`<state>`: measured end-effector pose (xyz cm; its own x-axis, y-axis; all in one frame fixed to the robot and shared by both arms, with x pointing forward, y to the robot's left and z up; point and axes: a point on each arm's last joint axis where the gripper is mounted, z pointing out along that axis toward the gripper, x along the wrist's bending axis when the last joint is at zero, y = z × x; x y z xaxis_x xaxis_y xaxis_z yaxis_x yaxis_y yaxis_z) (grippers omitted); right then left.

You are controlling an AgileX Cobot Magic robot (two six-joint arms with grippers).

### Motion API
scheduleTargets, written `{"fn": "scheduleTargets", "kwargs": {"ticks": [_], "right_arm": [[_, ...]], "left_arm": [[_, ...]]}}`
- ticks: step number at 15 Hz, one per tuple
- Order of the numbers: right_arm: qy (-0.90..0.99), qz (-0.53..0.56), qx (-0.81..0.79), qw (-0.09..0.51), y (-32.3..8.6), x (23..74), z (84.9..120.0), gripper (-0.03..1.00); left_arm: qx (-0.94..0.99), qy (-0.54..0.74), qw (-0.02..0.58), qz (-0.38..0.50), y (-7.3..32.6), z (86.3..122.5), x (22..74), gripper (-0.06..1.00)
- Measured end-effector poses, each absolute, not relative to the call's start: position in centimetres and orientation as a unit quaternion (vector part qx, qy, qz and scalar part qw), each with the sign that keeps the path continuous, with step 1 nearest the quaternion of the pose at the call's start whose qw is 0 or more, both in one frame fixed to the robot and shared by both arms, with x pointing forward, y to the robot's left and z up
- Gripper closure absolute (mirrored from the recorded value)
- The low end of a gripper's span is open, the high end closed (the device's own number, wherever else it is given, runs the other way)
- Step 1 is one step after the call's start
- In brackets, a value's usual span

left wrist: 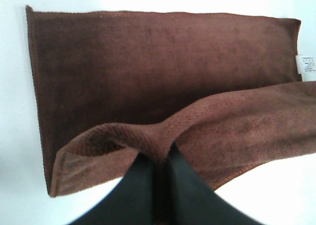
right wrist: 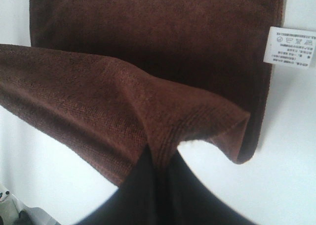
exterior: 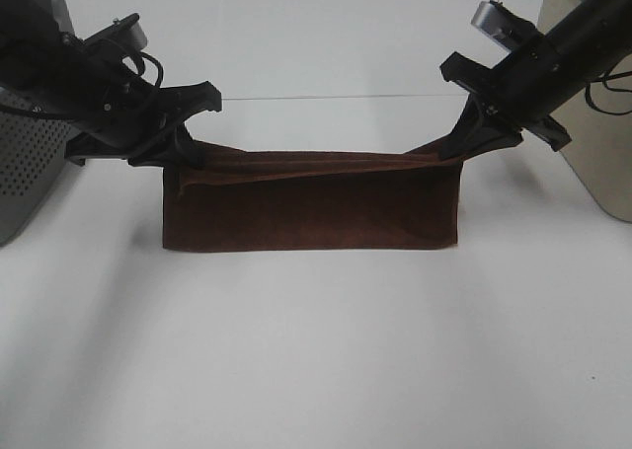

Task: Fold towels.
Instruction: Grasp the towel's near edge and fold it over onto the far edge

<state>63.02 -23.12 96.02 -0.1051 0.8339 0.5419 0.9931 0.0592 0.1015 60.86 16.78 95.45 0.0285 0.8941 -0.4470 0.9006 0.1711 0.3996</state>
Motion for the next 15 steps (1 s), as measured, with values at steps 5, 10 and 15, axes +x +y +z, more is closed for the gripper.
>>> {"fn": "scheduleTargets", "kwargs": {"ticks": [5,10,15], "right_arm": [[-0.707,-0.232,-0.651,0.149,-22.4,64.7,92.7,0.95],[-0.717,-0.254,-0.643,0.087,-20.9,65.7,91.7,0.95],[-0.704,-0.256,-0.658,0.08,-20.6,66.3,89.6,0.93]], "left_arm": [[0.648,0.696,0.307,0.024,16.8,93.1,62.6,0.93],[0.648,0.691,0.313,0.067,17.2,92.0,63.5,0.93],[0.642,0.699,0.305,0.08,17.3,89.7,64.1,0.92]]}}
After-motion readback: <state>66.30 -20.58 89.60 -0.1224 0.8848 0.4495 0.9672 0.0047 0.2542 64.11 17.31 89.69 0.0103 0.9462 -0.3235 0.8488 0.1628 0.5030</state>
